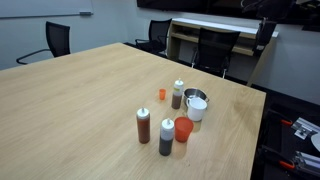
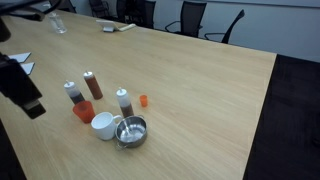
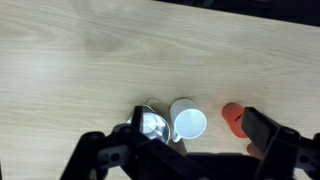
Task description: Pick up the orange cup from the table, pour its contents in the silver pot and put the orange cup back on the table.
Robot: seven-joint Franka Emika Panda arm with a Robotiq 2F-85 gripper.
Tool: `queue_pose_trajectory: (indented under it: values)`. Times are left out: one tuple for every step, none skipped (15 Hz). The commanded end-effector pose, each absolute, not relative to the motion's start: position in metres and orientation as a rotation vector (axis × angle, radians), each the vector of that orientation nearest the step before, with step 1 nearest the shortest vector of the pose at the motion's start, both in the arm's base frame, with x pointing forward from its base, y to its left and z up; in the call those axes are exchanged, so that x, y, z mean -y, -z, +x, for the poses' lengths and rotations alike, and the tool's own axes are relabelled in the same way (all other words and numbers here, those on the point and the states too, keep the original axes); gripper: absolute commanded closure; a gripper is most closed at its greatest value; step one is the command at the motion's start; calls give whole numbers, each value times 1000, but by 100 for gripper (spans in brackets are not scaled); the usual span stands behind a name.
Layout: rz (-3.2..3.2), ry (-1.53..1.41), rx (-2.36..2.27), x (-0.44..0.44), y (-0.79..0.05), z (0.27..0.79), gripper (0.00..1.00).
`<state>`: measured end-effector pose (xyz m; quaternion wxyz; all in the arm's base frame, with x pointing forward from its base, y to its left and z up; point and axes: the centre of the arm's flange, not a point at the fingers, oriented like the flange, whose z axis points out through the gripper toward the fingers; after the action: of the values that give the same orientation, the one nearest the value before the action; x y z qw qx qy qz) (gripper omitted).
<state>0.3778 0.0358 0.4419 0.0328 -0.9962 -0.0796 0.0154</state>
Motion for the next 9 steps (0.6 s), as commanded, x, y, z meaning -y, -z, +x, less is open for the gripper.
queue_pose_trajectory:
  values:
    - [-3162, 133, 341, -56, -426, 363, 0]
    - [-3184, 130, 352, -60, -425, 357, 0]
    - [-3137, 52, 339, -58, -427, 371, 0]
    - [-3157, 62, 353, -62, -424, 366, 0]
    - [-3165, 74, 358, -63, -424, 363, 0]
    - [-3167, 84, 359, -63, -426, 362, 0]
    - [-3167, 90, 358, -62, -428, 361, 0]
    - [-3167, 93, 358, -62, -428, 361, 0]
    - [-3182, 105, 358, -63, -426, 365, 0]
